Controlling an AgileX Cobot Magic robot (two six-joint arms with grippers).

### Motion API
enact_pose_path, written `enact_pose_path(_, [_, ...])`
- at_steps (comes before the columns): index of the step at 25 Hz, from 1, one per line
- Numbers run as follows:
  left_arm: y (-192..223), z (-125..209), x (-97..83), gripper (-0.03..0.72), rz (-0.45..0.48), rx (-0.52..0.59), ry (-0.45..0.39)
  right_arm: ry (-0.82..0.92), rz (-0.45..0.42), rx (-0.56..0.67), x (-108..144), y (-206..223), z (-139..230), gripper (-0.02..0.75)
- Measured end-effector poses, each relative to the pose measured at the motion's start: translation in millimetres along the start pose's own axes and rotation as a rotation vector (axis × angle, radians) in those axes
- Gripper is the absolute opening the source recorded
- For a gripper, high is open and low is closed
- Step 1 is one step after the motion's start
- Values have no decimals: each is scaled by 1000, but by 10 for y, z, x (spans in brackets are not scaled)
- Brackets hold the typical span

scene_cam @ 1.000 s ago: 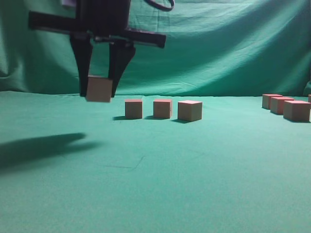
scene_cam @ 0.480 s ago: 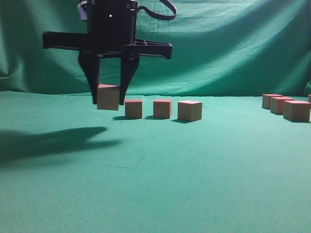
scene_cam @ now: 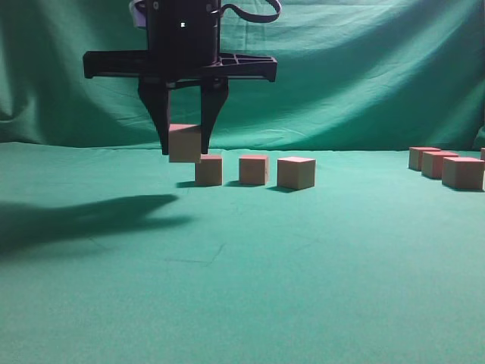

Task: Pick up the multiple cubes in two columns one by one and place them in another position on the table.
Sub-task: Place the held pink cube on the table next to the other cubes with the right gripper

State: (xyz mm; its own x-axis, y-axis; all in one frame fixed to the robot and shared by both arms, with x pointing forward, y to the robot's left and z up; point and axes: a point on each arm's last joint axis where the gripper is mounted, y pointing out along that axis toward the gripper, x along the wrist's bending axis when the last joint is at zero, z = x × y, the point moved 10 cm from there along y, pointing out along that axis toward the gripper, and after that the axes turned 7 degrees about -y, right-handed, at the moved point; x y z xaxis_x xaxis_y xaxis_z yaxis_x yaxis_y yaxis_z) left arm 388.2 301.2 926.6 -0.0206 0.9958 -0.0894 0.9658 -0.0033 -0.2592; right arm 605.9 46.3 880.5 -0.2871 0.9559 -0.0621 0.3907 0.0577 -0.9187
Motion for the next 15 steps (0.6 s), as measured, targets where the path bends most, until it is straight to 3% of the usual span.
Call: enact_pose_path(15, [0, 0, 0, 0, 0, 0, 0, 59, -2, 68, 31, -132, 41, 259])
